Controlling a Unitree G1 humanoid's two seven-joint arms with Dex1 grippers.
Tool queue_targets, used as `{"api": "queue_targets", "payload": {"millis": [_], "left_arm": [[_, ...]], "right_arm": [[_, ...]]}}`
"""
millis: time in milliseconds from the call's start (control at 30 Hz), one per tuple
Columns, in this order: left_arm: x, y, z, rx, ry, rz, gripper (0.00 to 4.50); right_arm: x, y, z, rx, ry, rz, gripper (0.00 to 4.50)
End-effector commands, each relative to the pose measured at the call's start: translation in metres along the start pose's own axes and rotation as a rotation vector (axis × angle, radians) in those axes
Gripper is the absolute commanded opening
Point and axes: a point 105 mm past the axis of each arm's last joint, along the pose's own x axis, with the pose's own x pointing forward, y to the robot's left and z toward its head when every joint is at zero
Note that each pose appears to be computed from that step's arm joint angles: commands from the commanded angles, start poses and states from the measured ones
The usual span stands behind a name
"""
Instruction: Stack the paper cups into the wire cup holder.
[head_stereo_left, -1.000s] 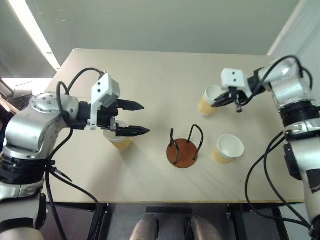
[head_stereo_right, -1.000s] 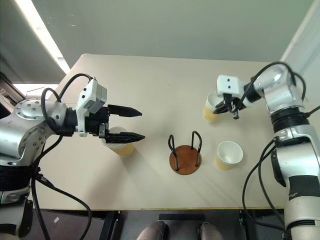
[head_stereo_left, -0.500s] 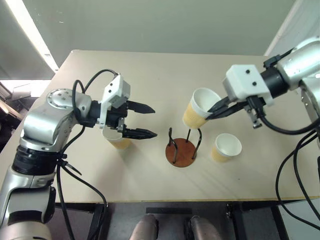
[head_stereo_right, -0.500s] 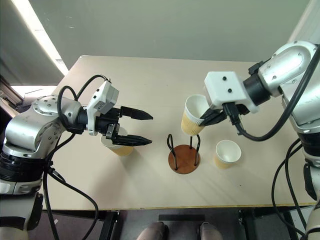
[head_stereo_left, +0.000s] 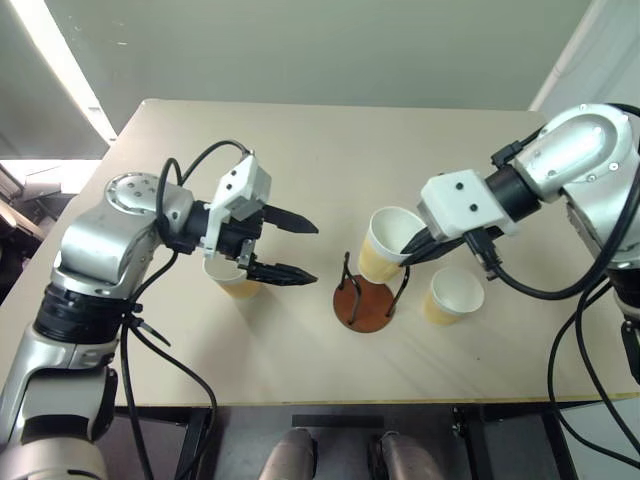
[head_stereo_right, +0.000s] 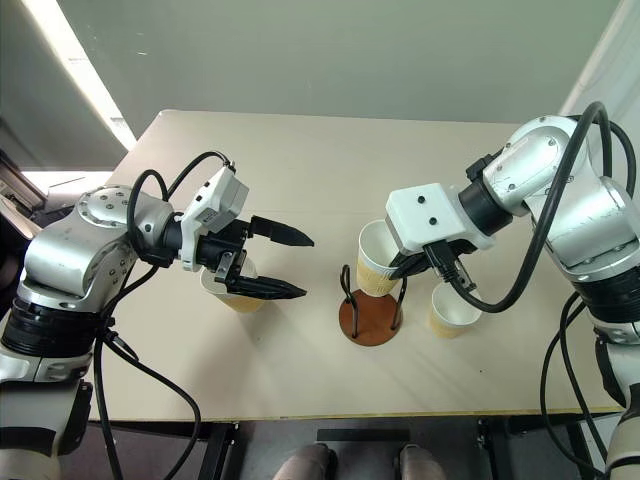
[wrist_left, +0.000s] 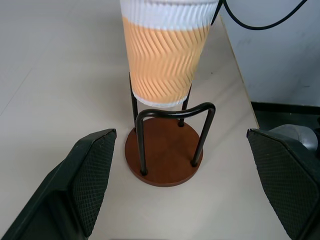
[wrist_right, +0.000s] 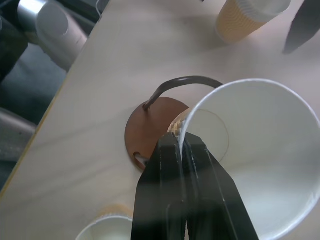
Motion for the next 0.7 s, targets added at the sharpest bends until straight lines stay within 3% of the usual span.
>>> {"api": "queue_targets", "payload": {"millis": [33,133,233,567,700], "left_arm": [[-0.004,0.0,0.008,0.042,-0.007,0.017,4.5],[-0.005,0.0,0.006,0.038,-0.005,0.022,4.5],[-0.005,0.001,0.005,0.035,-0.004,0.025,4.5],[-0.005,-0.004,0.002,0.03,-0.008,0.028,4.5],[-0.005,-0.007,0.003,0.031,-0.009,0.035,4.5]], "right_arm": [[0.001,0.0,-0.001,-0.027,0.024,0.009,0.03],[0.004,-0.002,0.002,-0.027,0.007,0.009,0.03],[0.005,-0.003,0.007,-0.022,-0.016,0.01,0.82],[-0.002,-0.015,0.013,0.034,-0.077,-0.097,4.32],[-0.007,-0.018,0.012,0.064,-0.097,-0.131,4.32]]}}
